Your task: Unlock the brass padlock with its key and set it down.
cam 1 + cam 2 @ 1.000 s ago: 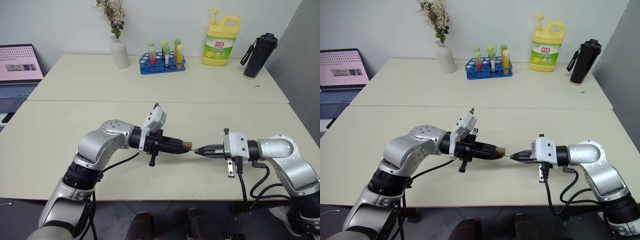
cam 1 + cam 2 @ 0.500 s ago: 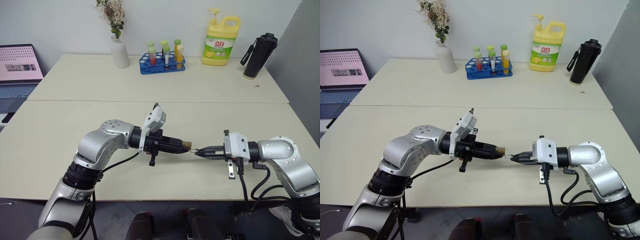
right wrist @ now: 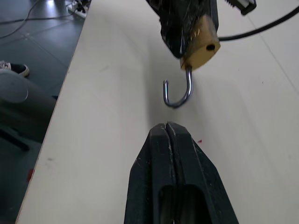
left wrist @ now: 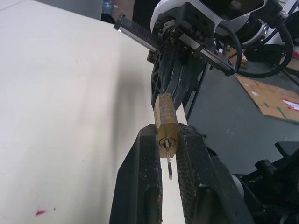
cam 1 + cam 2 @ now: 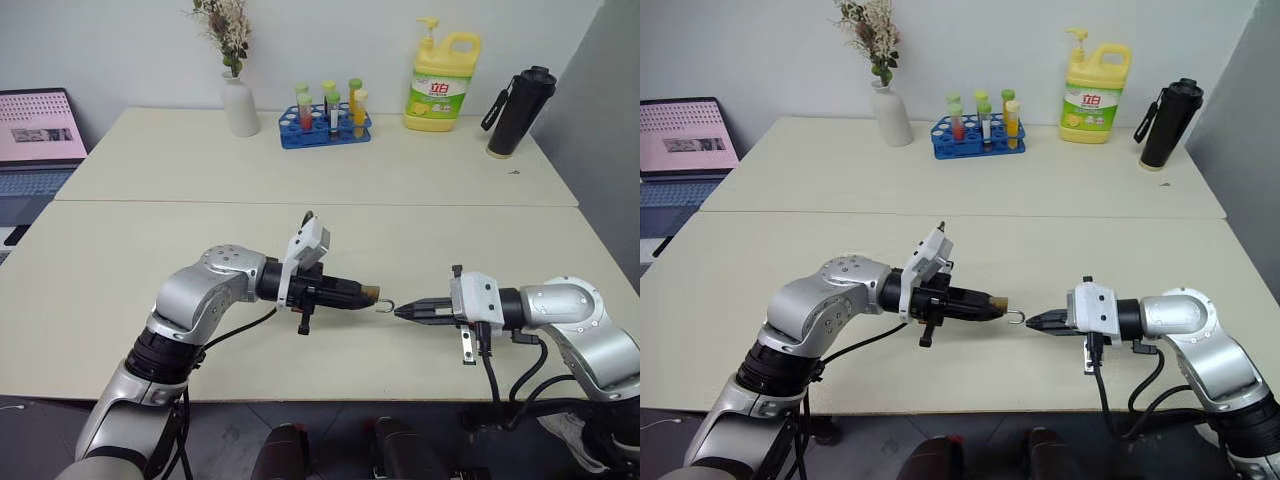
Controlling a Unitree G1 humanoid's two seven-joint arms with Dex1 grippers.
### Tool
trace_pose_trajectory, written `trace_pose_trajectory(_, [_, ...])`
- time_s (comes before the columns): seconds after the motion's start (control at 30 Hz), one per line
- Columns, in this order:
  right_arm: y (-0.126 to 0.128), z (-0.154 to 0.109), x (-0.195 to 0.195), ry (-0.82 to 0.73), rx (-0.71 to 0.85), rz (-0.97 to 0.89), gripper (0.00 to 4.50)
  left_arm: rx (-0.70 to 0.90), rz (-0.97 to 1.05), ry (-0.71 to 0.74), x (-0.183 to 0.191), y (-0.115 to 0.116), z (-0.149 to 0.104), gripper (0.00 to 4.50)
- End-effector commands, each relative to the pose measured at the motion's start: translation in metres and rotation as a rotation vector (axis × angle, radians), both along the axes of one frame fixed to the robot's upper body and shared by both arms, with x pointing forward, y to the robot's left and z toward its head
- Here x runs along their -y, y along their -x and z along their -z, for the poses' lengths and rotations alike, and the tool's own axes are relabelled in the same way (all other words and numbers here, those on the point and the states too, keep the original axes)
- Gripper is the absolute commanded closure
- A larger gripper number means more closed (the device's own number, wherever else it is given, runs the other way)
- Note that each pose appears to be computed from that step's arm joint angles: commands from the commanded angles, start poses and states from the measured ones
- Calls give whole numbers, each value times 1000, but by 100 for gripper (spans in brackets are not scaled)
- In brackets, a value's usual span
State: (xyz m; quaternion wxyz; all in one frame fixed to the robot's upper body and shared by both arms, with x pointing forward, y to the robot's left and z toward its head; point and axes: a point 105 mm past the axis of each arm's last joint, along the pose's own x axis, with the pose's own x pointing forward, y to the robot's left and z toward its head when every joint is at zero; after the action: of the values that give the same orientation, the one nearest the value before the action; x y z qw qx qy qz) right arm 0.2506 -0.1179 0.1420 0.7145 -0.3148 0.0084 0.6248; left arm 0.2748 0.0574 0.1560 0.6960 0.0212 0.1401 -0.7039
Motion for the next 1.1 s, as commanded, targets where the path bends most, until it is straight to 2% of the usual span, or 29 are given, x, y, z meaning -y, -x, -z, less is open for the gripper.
trace_pose_trajectory(0.03, [-8, -10, 11, -18, 81, 80, 450, -83, -54, 5, -5, 4, 9, 436])
trace_pose_trajectory(0.13, [-4, -16, 10, -99, 25, 113, 396, -154, -141, -65, -11, 4, 44, 436])
trace_pose_trajectory(0.23, [3, -12, 0, -118, -19, 84, 295, -187, -232, -84, -9, -6, 63, 436])
trace_pose_trajectory(0.5, [9, -6, -6, -111, -64, 74, 2, -218, -306, -61, -2, -18, 68, 436])
trace_pose_trajectory(0.97, [12, 6, -3, -70, -62, 79, 0, -310, -329, -37, 3, -25, 70, 436])
trace_pose_trajectory(1.03, [13, 8, -3, -64, -65, 80, 0, -283, -350, -50, 4, -32, 73, 361])
trace_pose_trajectory(1.1, [13, 9, -2, -62, -68, 81, 0, -253, -363, -64, 4, -36, 75, 305])
